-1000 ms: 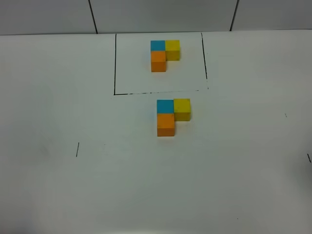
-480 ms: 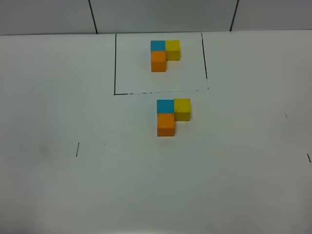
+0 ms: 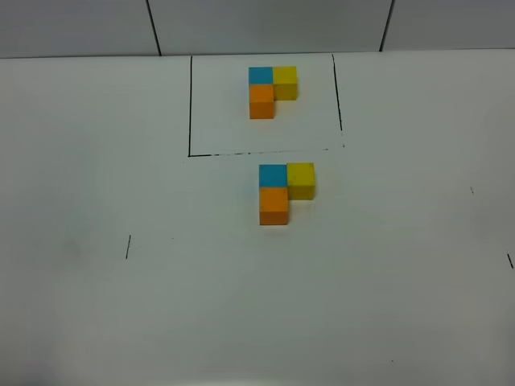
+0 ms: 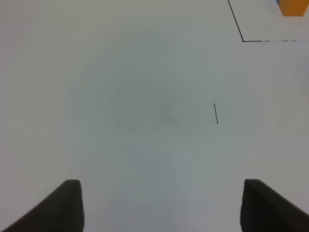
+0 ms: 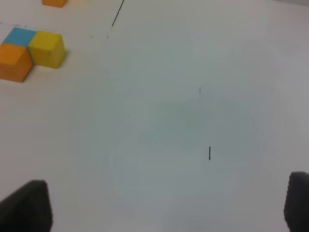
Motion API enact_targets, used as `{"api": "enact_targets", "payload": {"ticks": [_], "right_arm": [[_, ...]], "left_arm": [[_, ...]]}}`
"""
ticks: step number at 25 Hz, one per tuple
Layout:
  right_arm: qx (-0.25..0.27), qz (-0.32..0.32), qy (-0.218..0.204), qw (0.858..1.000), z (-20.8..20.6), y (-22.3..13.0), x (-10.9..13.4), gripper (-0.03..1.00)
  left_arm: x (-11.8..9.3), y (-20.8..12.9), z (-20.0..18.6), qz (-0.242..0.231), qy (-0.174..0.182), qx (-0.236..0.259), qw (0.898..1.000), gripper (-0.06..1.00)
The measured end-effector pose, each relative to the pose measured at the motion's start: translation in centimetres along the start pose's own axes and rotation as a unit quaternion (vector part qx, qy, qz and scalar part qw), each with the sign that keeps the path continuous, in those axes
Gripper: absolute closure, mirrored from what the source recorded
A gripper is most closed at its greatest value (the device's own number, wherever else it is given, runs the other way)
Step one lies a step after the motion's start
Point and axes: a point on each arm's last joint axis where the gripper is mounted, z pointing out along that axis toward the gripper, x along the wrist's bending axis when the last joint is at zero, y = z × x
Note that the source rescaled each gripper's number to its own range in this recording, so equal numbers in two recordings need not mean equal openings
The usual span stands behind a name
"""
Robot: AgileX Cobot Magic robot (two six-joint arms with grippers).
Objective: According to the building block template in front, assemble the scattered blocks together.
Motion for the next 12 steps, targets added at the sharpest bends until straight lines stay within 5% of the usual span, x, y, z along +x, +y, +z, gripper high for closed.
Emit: {"api": "enact_targets", "payload": {"ticks": [12], "right_arm": [[0.003,0.034,-0.016,0.999,0.02,-0.08,-0.3,0.17]], "left_arm": [[0.0,0.0,0.0,0.0,0.0,0.0,1.0,0.48]]}}
